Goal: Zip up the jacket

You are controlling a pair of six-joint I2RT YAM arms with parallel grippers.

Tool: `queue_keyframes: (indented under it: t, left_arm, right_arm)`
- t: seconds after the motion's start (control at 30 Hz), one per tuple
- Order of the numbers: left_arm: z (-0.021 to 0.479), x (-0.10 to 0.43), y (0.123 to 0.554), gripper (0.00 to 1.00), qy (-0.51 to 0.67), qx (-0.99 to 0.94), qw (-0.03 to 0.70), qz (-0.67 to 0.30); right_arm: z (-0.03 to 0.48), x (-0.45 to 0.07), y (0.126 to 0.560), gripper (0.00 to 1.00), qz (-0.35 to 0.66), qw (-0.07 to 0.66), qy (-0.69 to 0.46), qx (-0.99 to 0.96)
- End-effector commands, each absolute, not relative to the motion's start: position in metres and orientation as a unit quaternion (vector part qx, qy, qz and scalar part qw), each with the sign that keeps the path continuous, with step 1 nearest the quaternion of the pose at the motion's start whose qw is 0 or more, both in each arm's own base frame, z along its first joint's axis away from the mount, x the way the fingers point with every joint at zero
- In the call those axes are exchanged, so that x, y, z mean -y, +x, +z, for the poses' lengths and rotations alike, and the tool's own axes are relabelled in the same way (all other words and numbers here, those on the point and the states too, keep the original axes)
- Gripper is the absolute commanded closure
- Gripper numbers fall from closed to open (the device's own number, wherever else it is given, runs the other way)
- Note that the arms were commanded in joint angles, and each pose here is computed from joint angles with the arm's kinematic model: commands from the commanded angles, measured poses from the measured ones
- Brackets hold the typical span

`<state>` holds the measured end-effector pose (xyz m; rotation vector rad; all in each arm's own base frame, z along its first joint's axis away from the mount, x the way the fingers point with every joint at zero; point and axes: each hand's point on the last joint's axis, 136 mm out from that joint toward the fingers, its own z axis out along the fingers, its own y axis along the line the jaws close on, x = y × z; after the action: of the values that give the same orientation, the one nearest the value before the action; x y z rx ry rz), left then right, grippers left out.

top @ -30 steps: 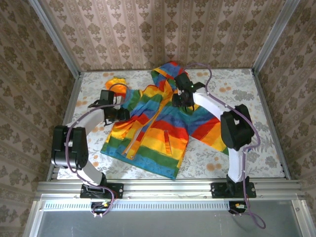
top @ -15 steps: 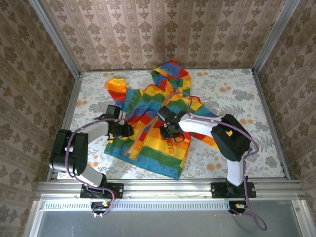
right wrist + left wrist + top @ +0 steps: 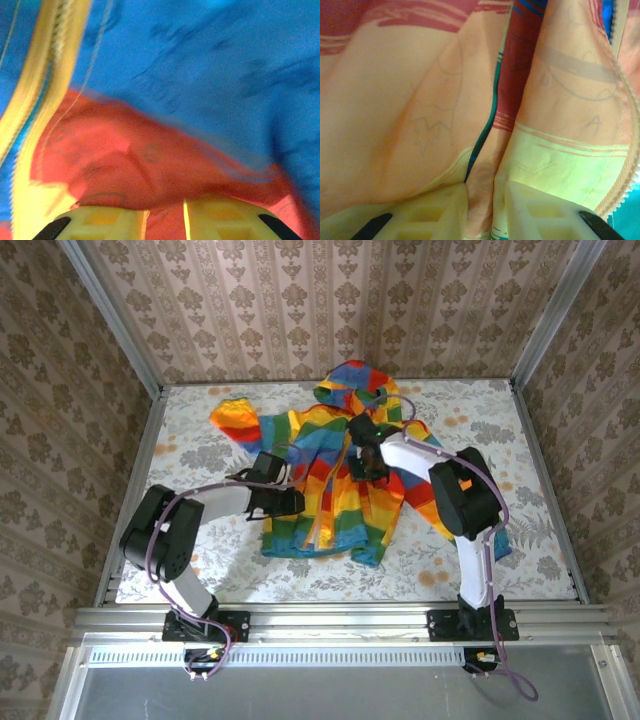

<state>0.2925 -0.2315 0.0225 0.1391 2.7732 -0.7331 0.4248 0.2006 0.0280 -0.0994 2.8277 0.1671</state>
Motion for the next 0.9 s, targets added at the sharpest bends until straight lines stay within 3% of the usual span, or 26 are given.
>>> queue_keyframes:
  t: [0.0, 0.17, 0.33, 0.6, 0.87]
  left_arm:
    - [0.001, 0.229, 0.283, 0.73, 0.022, -0.968, 0.089, -0.232]
    - [0.022, 0.238, 0.300, 0.73, 0.039, -0.965, 0.102, -0.237]
    - [0.047, 0.226, 0.309, 0.69, 0.046, -0.964, 0.128, -0.230]
    - [0.071, 0.194, 0.291, 0.64, 0.050, -0.964, 0.157, -0.207]
    - [0.049, 0.184, 0.236, 0.65, 0.053, -0.972, 0.121, -0.193]
  right_arm:
    - [0.030, -0.179, 0.443, 0.73, 0.036, 0.147, -0.041, -0.988]
    - [0.050, -0.168, 0.460, 0.73, 0.027, 0.158, -0.041, -0.986]
    - [0.078, -0.170, 0.447, 0.71, 0.045, 0.179, -0.040, -0.982]
    - [0.101, -0.196, 0.385, 0.71, 0.062, 0.188, -0.070, -0.978]
    - [0.073, -0.239, 0.311, 0.70, 0.097, 0.154, -0.096, -0.979]
